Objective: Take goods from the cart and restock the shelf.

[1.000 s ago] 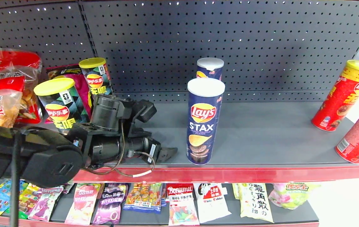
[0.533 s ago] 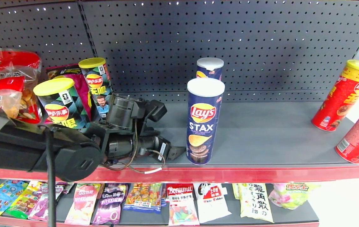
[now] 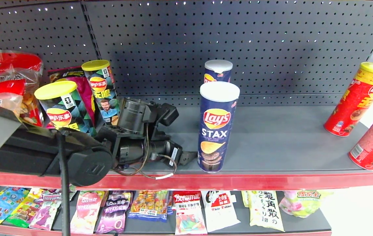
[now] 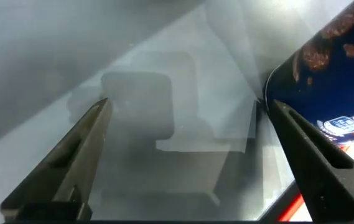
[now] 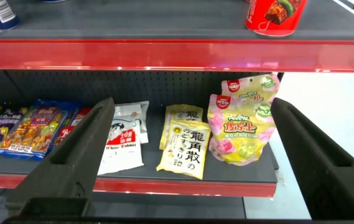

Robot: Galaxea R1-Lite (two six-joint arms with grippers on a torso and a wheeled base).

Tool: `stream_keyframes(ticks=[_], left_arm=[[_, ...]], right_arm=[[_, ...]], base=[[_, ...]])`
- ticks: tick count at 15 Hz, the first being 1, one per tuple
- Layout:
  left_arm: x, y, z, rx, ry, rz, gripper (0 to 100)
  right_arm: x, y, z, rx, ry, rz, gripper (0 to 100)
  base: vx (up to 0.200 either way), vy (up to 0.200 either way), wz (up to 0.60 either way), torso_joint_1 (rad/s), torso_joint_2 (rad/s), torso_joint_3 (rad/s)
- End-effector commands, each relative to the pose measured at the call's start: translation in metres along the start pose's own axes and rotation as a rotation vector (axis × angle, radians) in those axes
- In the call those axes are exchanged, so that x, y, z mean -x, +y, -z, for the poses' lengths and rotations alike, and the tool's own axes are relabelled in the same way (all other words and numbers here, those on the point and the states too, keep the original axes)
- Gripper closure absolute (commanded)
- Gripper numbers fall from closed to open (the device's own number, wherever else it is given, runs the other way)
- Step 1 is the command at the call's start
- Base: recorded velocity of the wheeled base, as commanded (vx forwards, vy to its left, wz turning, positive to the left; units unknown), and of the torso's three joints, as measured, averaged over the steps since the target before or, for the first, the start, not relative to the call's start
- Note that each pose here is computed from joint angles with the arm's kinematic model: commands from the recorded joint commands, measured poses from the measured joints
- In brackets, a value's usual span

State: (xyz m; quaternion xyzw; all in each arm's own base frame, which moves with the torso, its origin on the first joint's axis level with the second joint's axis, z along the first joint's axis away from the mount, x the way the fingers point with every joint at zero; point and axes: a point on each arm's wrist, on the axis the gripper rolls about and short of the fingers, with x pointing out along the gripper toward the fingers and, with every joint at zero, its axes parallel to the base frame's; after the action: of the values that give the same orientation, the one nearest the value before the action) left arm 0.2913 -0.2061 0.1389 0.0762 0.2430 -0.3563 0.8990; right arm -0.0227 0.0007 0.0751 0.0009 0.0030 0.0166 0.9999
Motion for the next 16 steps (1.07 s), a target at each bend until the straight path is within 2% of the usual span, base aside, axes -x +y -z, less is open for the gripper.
stream_keyframes(ticks=[1,6,8,12,15,16], left_arm=[[0.001,-0.001,-0.001,-0.002,-0.003,0.003,0],[0.003,-0.001,-0.002,-0.002,-0.008,0.0,0],[0.014,0.0,-0.006,-0.001,-0.029,-0.02,0],[0.068,-0.007,-0.014,-0.006,-0.111,-0.026,0],[0.12,-0.015,0.0,-0.012,-0.157,-0.021,0],[0.146,-0.019,0.011,-0.014,-0.178,-0.02,0]], right_arm=[[0.0,0.0,0.0,0.0,0.002,-0.001,0],[0.0,0.0,0.0,0.0,-0.001,-0.001,0],[0.0,0.0,0.0,0.0,0.002,-0.001,0],[0.0,0.0,0.0,0.0,0.002,-0.001,0],[0.0,0.0,0.0,0.0,0.0,-0.001,0],[0.0,0.0,0.0,0.0,0.0,-0.001,0]], base=[[0.0,0.0,0.0,0.0,0.0,0.0],[0.0,0.0,0.0,0.0,0.0,0.0],[0.0,0.0,0.0,0.0,0.0,0.0],[0.0,0.0,0.0,0.0,0.0,0.0],[0.0,0.0,0.0,0.0,0.0,0.0],[0.0,0.0,0.0,0.0,0.0,0.0]])
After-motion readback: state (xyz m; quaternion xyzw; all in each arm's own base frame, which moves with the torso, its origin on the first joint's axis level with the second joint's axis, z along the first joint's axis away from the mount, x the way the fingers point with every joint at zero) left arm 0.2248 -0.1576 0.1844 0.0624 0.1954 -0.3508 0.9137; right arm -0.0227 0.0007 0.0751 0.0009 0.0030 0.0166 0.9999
